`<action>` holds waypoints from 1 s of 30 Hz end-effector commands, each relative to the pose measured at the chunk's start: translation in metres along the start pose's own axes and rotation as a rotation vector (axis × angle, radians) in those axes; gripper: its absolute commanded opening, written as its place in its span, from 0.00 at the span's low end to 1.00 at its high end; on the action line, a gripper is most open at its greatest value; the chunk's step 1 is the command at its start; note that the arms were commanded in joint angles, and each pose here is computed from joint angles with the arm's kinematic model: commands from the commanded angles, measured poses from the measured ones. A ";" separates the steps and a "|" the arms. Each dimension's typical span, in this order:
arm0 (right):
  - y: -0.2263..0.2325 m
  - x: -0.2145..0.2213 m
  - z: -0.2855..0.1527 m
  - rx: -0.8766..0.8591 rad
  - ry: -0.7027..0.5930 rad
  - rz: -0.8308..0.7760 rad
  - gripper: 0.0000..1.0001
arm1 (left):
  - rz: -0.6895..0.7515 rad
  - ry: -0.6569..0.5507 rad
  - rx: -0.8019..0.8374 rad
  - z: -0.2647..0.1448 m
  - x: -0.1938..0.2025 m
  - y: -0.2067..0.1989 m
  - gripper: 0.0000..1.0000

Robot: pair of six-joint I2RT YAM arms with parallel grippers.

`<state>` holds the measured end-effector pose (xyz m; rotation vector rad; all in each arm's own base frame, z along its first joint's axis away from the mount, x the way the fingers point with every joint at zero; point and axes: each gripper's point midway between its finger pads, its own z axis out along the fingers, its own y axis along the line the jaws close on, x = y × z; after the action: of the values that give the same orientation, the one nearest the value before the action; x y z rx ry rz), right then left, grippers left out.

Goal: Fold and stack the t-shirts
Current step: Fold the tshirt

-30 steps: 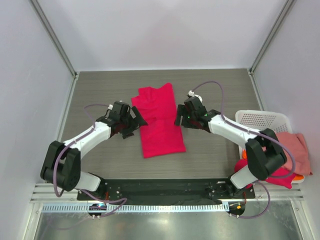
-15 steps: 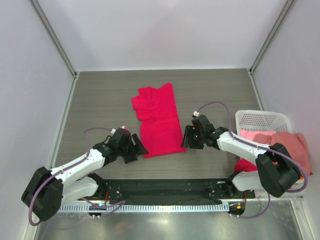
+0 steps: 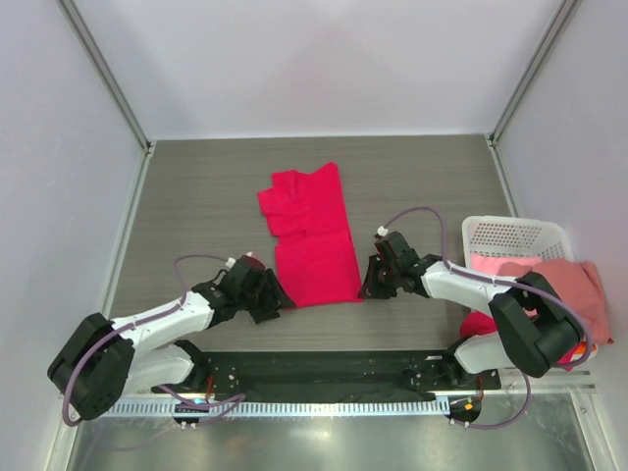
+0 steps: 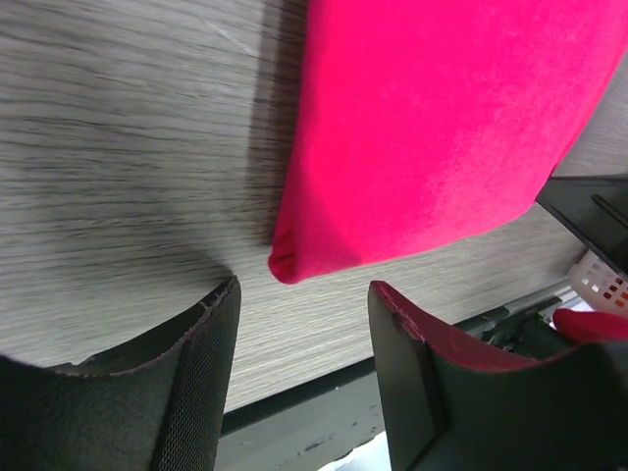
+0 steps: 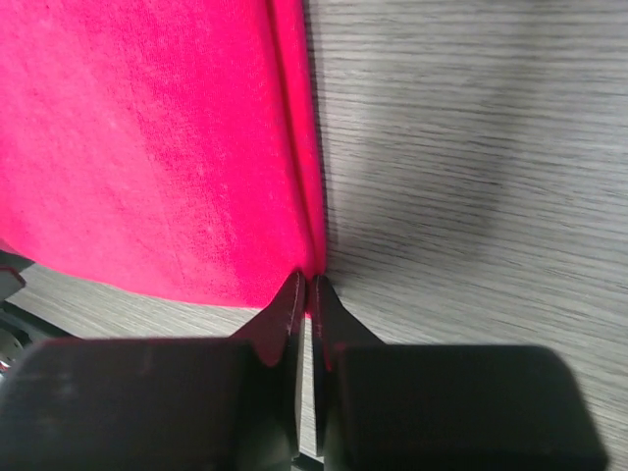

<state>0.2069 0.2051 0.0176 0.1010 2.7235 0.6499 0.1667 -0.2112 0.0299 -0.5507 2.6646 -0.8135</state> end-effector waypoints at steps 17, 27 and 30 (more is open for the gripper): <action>0.012 0.004 -0.016 -0.082 -0.032 0.004 0.01 | -0.004 -0.060 -0.054 0.020 -0.010 0.008 0.00; 0.023 0.002 -0.067 -0.126 -0.084 -0.046 0.01 | 0.074 0.090 0.090 -0.019 0.035 -0.026 0.00; 0.027 -0.005 -0.087 -0.122 -0.123 -0.059 0.01 | 0.074 0.066 0.134 -0.042 0.032 -0.036 0.00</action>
<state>0.1836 0.1940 0.0763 0.0739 2.5891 0.7670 0.1404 -0.2333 0.0510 -0.4066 2.6613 -0.9339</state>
